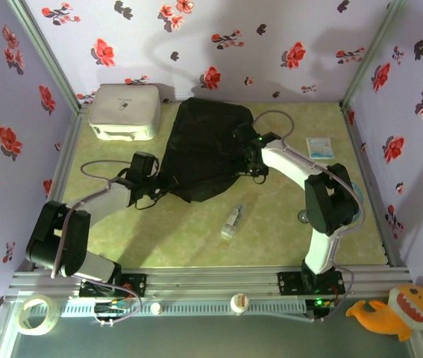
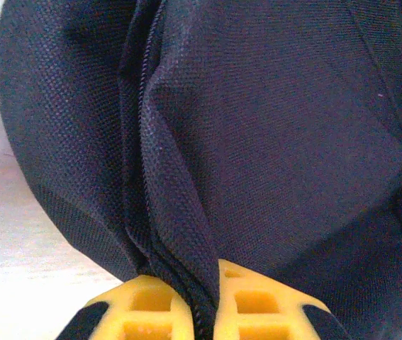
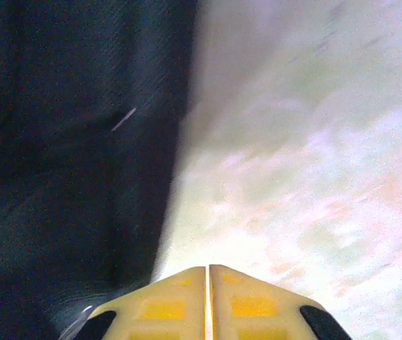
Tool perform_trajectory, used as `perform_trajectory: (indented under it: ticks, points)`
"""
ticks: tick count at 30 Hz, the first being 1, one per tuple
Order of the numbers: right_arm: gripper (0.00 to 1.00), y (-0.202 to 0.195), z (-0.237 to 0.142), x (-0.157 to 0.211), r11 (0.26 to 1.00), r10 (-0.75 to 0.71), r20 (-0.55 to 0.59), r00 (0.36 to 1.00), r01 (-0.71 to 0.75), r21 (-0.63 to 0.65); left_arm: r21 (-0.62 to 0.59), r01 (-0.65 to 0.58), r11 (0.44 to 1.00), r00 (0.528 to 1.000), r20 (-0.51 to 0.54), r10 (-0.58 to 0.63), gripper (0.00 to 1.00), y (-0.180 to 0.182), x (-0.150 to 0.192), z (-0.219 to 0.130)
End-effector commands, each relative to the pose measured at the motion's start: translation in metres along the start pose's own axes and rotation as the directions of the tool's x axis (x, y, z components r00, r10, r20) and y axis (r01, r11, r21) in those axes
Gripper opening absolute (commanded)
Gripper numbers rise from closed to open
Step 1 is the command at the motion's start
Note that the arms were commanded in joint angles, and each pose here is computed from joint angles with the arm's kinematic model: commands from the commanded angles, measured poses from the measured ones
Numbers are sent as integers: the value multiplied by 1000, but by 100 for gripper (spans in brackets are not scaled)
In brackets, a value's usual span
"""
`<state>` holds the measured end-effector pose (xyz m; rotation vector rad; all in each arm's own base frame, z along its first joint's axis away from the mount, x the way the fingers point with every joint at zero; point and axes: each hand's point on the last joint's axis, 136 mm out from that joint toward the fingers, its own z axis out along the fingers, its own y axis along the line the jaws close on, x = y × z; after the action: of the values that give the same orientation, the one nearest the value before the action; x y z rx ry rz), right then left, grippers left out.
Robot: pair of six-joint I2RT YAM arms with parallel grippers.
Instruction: Pack books, pencil case, and school supplies into a backpack
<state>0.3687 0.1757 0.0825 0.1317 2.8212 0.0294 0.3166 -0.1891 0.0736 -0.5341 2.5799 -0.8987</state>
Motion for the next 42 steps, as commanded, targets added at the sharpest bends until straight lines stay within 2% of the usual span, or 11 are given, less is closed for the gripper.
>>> perform_trajectory:
  ticks: [1, 8, 13, 16, 19, 22, 24, 28, 30, 35, 42]
  points:
    - [10, -42, -5, -27, 983, 15, 75, 997, -29, 181, -112, -35, 993, 996, -88, 25, 0, 28, 21, -1]
    - [17, -6, -17, -16, 999, -5, 58, 998, 8, -52, -77, -69, 995, 992, -113, 60, 0, 12, 28, -3]
    - [30, 8, -42, 2, 977, 30, 82, 996, -12, -215, -34, -84, 996, 991, -109, 80, 0, -9, 33, -7]
    - [36, 10, -53, 12, 965, 55, 93, 994, -29, -260, -24, -105, 994, 987, -122, 101, 0, -18, 41, -8]
    - [46, 9, -58, 22, 955, 99, 92, 991, -68, -290, -46, -128, 991, 983, -136, 120, 4, -18, 53, -10]
    - [53, 12, -59, 25, 938, 140, 98, 985, -100, -332, -99, -160, 982, 978, -148, 145, 13, -10, 65, -16]
    - [55, 12, -57, 24, 935, 163, 102, 981, -121, -333, -136, -190, 972, 975, -141, 170, 31, -7, 66, -25]
    - [60, 9, -54, 10, 934, 208, 129, 970, -157, -322, -150, -267, 952, 962, -98, 255, 52, -20, 54, -48]
    - [61, 8, -52, -3, 918, 251, 138, 958, -191, -347, -131, -342, 931, 940, -67, 335, 59, -38, 43, -59]
    - [64, 5, -32, -43, 875, 335, 122, 934, -260, -409, -83, -493, 866, 870, -7, 494, 65, -90, 15, -62]
    - [63, 24, 2, -86, 864, 259, 96, 961, -186, -468, -41, -649, 760, 760, 18, 650, 64, -152, -6, -20]
